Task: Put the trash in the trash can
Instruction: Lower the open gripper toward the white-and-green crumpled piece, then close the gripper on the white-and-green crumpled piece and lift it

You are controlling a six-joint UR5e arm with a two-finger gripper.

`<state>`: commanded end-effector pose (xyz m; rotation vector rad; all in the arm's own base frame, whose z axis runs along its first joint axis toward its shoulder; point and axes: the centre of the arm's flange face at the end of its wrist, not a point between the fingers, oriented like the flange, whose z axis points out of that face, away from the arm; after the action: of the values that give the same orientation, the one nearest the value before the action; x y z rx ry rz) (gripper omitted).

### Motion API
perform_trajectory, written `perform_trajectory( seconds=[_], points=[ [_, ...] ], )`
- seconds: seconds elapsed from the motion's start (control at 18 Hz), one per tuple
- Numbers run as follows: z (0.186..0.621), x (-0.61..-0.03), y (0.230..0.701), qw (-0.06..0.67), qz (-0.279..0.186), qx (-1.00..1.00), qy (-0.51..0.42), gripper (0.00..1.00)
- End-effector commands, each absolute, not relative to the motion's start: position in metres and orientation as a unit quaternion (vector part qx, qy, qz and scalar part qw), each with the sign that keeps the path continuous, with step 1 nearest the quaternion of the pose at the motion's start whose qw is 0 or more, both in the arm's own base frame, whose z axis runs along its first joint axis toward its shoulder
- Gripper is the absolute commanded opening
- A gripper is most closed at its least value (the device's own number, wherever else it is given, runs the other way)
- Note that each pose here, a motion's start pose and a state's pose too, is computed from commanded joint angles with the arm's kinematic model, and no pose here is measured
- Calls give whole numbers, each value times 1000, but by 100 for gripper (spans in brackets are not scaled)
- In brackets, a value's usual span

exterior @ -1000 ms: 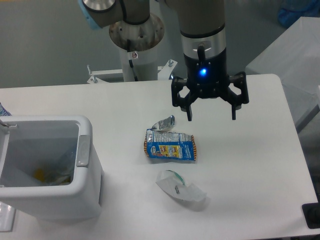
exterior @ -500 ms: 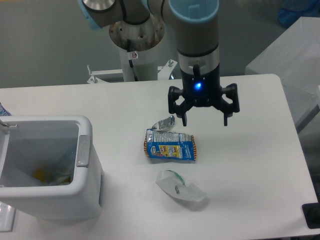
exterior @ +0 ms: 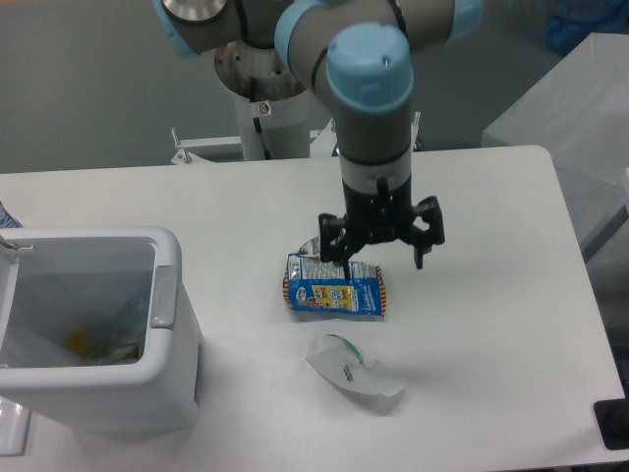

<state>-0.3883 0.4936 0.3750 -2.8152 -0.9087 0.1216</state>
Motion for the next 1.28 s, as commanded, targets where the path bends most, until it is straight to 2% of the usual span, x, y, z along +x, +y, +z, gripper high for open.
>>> perform_trajectory(
  seconds=[0.33,0.56,1.28],
  points=[
    [328,-392,515,79,10,-939,-335,100],
    [305,-403,524,90,16,-913,-397,100],
    [261,-403,543,84,15,-908,-411,100]
  ],
)
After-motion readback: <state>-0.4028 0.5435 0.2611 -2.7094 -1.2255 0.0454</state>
